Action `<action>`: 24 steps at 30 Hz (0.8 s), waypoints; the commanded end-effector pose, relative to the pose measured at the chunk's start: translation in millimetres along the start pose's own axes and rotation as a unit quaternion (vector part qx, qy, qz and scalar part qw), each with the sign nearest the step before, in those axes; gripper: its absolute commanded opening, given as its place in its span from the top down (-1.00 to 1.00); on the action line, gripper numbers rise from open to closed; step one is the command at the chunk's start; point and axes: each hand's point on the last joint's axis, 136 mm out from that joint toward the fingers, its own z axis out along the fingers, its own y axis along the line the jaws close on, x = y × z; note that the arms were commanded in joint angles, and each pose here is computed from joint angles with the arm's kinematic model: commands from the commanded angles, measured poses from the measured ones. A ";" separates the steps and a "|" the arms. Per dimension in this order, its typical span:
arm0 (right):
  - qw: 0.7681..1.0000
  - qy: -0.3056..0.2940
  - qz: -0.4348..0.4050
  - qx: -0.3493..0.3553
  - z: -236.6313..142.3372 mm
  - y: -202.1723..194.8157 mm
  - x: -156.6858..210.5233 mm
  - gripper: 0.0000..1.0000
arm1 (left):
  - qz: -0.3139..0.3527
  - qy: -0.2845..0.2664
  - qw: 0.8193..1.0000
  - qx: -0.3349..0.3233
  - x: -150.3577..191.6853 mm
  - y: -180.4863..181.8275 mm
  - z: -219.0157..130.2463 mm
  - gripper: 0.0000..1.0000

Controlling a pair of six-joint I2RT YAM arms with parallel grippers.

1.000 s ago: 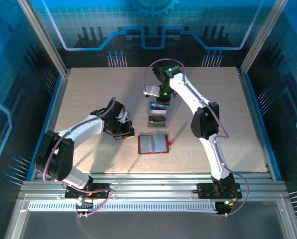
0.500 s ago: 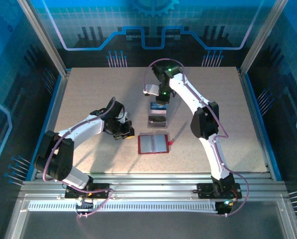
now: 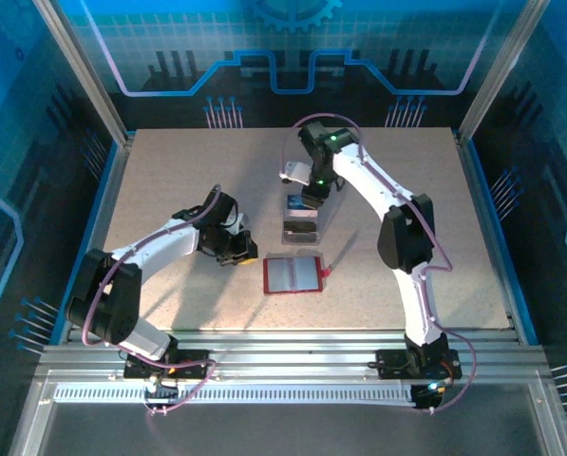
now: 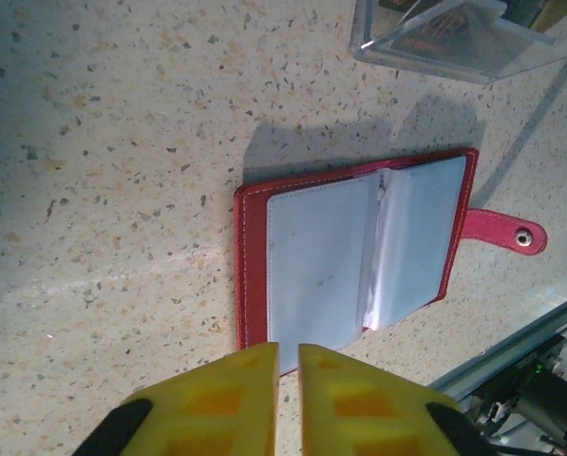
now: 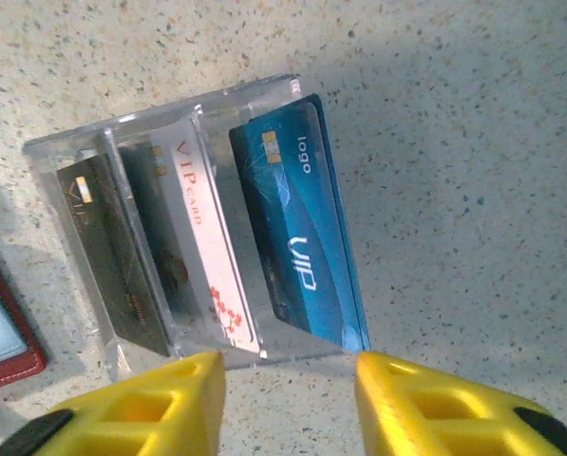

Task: Take the credit cards out of the card holder

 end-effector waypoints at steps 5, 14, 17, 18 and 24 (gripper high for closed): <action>0.995 -0.056 0.076 0.045 -29.3 -7.5 17.2 -0.35 | 0.014 -0.038 0.999 0.009 -20.9 -9.6 -13.8 0.12; 0.976 -0.091 0.161 0.113 -47.1 -8.0 62.8 -0.99 | 0.023 -0.101 0.995 -0.009 -53.7 -5.0 -36.3 -0.99; 0.961 -0.112 0.208 0.146 -53.6 -12.6 85.1 -0.99 | 0.031 -0.129 0.991 -0.036 -66.9 4.8 -46.3 -0.99; 0.953 -0.124 0.225 0.157 -55.5 -15.3 92.6 -1.00 | 0.035 -0.141 0.988 -0.048 -71.6 8.6 -50.2 -0.99; 0.892 -0.177 0.347 0.230 -60.8 -27.7 152.8 -0.99 | 0.043 -0.234 0.958 -0.158 -102.2 50.2 -76.5 -0.99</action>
